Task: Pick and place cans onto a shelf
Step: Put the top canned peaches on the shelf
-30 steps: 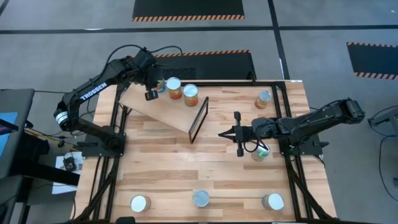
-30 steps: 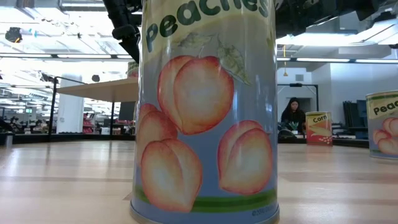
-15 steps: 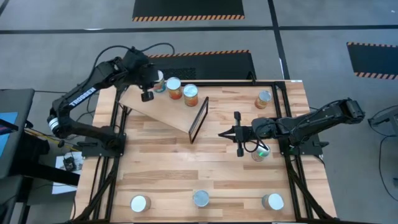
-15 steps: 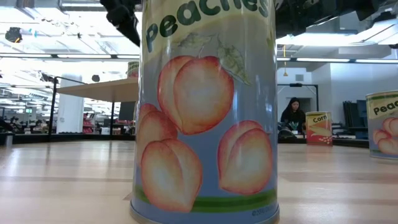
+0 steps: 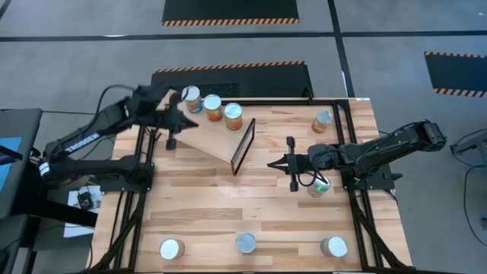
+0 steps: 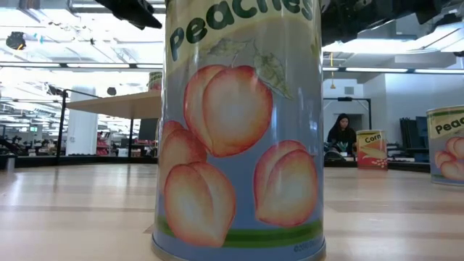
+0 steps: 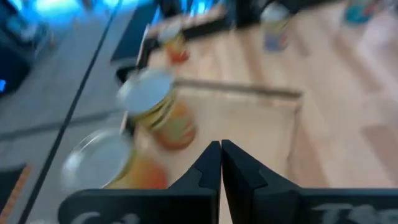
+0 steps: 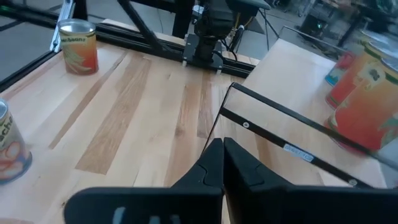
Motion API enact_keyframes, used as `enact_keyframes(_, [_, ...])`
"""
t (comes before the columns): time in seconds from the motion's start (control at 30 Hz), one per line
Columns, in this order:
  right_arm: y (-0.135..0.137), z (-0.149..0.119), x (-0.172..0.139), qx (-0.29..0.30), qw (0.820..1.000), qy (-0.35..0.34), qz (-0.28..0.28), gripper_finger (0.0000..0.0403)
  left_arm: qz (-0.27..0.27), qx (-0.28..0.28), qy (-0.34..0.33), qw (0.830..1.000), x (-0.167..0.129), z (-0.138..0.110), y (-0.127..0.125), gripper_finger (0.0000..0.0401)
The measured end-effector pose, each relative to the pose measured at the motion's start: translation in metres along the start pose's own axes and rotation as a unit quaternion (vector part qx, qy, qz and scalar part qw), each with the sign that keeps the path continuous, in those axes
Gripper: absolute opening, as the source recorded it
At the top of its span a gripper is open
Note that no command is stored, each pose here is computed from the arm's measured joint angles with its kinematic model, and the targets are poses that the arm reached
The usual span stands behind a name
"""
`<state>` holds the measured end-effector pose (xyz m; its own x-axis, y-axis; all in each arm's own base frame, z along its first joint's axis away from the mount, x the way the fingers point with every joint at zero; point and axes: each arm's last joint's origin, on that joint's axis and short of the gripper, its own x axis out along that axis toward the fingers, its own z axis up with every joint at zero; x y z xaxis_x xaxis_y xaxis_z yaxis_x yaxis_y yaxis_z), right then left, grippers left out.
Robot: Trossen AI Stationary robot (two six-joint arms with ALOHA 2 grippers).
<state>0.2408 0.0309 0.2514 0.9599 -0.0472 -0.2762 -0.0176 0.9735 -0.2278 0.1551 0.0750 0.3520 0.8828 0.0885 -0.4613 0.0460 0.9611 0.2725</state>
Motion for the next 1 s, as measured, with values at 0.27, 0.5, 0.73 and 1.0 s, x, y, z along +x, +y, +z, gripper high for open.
enact_keyframes(0.27, [0.025, -0.003, -0.013, 0.029, 0.990, 0.128, -0.048, 0.0013, -0.035, 0.009, -0.137, 0.990, 0.019, -0.024, -0.050, 0.0000])
enact_keyframes(0.5, [0.062, 0.004, -0.045, 0.101, 0.970, 0.213, -0.056, 0.0031, -0.035, 0.015, -0.149, 0.988, 0.035, -0.038, -0.078, 0.0000])
enact_keyframes(0.73, [0.086, -0.013, -0.077, 0.150, 0.943, 0.292, -0.056, 0.0070, -0.047, 0.013, -0.146, 0.988, 0.042, -0.043, -0.096, 0.0000])
enact_keyframes(1.0, [0.093, -0.026, -0.103, 0.188, 0.911, 0.356, -0.086, 0.0142, -0.052, 0.008, -0.146, 0.988, 0.042, -0.042, -0.104, 0.0000])
